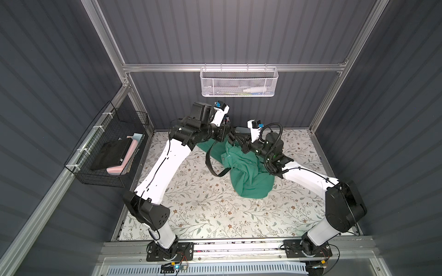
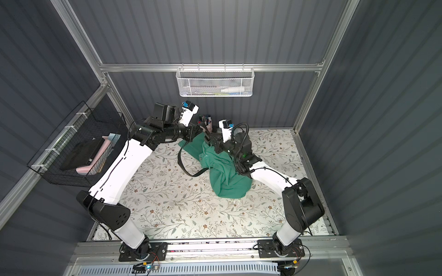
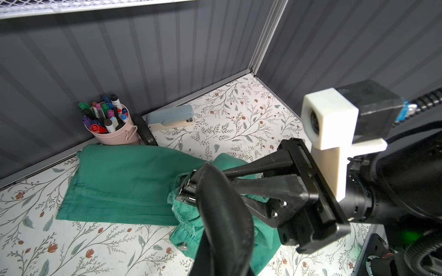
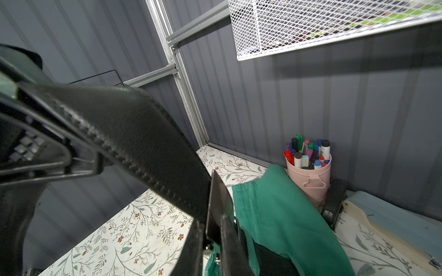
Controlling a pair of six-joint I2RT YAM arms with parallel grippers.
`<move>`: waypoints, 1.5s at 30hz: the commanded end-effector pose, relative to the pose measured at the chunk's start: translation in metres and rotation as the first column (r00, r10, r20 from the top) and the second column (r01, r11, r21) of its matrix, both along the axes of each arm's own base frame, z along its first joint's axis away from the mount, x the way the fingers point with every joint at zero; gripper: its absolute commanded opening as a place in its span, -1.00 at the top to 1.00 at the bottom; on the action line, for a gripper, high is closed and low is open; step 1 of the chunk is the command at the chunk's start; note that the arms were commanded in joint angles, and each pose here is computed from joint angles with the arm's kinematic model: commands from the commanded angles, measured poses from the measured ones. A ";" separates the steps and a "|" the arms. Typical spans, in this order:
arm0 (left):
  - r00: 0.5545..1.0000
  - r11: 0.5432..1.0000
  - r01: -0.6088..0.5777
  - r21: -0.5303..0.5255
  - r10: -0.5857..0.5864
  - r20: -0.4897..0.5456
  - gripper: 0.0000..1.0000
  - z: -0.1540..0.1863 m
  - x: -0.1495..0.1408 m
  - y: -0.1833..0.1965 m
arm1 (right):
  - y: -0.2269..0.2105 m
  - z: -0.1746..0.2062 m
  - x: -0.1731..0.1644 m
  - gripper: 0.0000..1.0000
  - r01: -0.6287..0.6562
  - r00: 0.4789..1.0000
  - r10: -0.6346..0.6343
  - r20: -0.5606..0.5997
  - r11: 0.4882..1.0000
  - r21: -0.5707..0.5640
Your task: Remove the belt from the trousers
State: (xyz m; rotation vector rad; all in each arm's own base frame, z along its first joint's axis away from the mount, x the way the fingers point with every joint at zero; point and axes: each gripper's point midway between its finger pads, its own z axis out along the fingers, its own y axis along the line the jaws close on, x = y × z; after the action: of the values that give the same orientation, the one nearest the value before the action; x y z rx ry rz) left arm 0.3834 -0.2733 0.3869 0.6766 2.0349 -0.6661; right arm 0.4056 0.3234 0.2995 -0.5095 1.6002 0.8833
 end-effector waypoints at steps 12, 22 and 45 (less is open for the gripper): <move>0.849 0.930 0.215 -0.297 -0.027 0.528 1.00 0.211 -0.104 0.031 | -0.078 -0.176 0.013 0.66 0.172 0.850 -0.290 -0.439 0.942 -0.289; 0.913 0.959 0.141 -0.248 -0.029 0.407 1.00 0.167 -0.072 0.021 | -0.059 -0.115 -0.011 0.33 0.059 0.925 -0.109 -0.364 0.988 -0.145; 0.982 0.971 0.125 -0.204 -0.092 0.163 1.00 0.082 -0.022 -0.009 | -0.033 0.002 -0.051 0.03 0.076 0.987 -0.060 0.152 0.992 -0.103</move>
State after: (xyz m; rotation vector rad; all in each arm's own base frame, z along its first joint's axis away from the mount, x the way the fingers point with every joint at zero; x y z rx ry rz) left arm 0.3690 -0.2812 0.4379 0.7019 1.8580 -0.7999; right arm 0.3448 0.2880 0.2784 -0.5856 1.6272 0.7278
